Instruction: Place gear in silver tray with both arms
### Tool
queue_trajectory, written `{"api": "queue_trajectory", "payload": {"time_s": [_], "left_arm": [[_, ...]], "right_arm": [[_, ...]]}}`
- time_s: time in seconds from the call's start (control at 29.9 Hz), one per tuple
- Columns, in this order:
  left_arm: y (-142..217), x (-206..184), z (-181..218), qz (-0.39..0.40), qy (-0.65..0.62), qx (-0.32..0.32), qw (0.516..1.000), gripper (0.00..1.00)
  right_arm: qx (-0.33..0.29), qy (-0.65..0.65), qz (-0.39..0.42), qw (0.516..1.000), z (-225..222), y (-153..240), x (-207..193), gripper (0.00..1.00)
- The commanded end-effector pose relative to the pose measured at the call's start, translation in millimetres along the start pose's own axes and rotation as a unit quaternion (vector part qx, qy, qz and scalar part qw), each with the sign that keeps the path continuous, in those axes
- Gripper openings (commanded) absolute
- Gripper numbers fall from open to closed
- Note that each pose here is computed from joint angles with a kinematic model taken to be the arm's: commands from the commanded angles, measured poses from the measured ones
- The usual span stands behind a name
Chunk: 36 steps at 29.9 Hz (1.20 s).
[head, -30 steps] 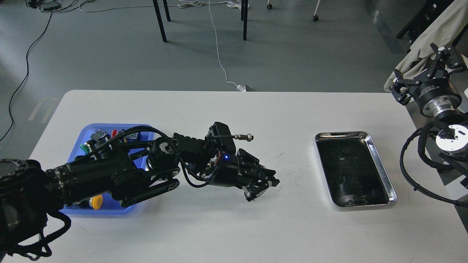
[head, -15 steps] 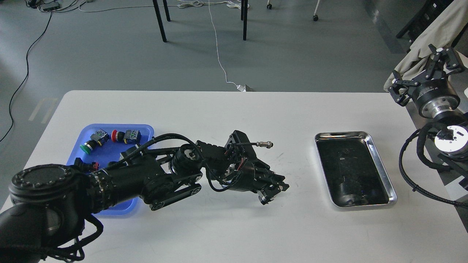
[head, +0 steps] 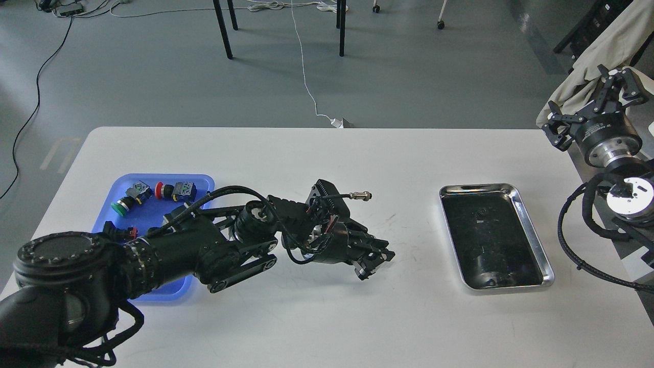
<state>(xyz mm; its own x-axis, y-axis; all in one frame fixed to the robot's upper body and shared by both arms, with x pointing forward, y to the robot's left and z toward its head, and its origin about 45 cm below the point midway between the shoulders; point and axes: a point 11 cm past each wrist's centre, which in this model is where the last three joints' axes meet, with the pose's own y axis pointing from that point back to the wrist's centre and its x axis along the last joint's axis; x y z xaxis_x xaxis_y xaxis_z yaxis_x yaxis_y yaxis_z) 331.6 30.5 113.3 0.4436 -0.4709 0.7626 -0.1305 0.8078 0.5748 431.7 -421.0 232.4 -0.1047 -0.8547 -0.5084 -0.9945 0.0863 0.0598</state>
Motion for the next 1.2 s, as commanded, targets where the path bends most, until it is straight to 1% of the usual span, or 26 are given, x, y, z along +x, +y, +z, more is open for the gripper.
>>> {"api": "queue_trajectory", "payload": {"time_s": [0.0,0.03,0.1,0.17,0.27,0.47,0.63,0.77,0.87,1.0,1.07,1.17], "left_arm": [[-0.1,0.6,0.6,0.001,0.004,-0.001,1.0,0.27],[-0.2,1.0,0.8,0.004,0.009,-0.002,1.0,0.29],[-0.2,4.3,1.9,0.012,0.021,-0.005,1.0,0.35],[0.0,5.8,2.0,0.016,0.029,-0.007,0.999,0.38],[0.1,6.3,1.8,0.016,0.029,-0.007,0.999,0.4],[-0.1,10.2,4.1,0.024,0.039,-0.012,0.999,0.42],[1.8,27.3,5.9,0.053,0.071,-0.021,0.996,0.46],[22.0,48.2,-1.5,0.086,0.093,-0.024,0.992,0.49],[46.8,62.0,-21.0,0.109,0.112,-0.006,0.988,0.52],[77.3,78.0,-45.4,0.144,0.139,0.02,0.98,0.56],[94.2,83.5,-57.8,0.166,0.16,0.032,0.973,0.58],[115.4,87.6,-72.5,0.192,0.188,0.047,0.962,0.62]], "right_arm": [[-0.001,0.002,0.003,1.0,0.7,0.4,1.0,0.99],[-0.001,0.003,0.004,1.0,0.5,0.3,1.5,0.99],[-0.001,0.003,0.004,1.0,1.0,0.5,1.3,0.99],[-0.002,0.004,0.004,1.0,1.4,0.6,1.4,0.99],[-0.004,0.006,0.004,1.0,2.5,1.0,1.7,0.99],[-0.006,0.013,0.006,1.0,3.1,1.4,2.1,0.99],[-0.009,0.076,0.01,0.997,2.1,1.2,3.4,0.99],[-0.012,0.093,-0.001,0.996,1.1,2.3,0.1,0.99],[-0.016,0.099,-0.011,0.995,2.2,3.0,-3.5,0.99],[-0.044,0.145,-0.046,0.987,12.6,10.1,-13.3,0.99],[-0.05,0.168,-0.065,0.982,10.9,12.4,-18.3,0.99],[-0.072,0.23,-0.107,0.965,15.6,20.5,-26.5,0.99]]}}
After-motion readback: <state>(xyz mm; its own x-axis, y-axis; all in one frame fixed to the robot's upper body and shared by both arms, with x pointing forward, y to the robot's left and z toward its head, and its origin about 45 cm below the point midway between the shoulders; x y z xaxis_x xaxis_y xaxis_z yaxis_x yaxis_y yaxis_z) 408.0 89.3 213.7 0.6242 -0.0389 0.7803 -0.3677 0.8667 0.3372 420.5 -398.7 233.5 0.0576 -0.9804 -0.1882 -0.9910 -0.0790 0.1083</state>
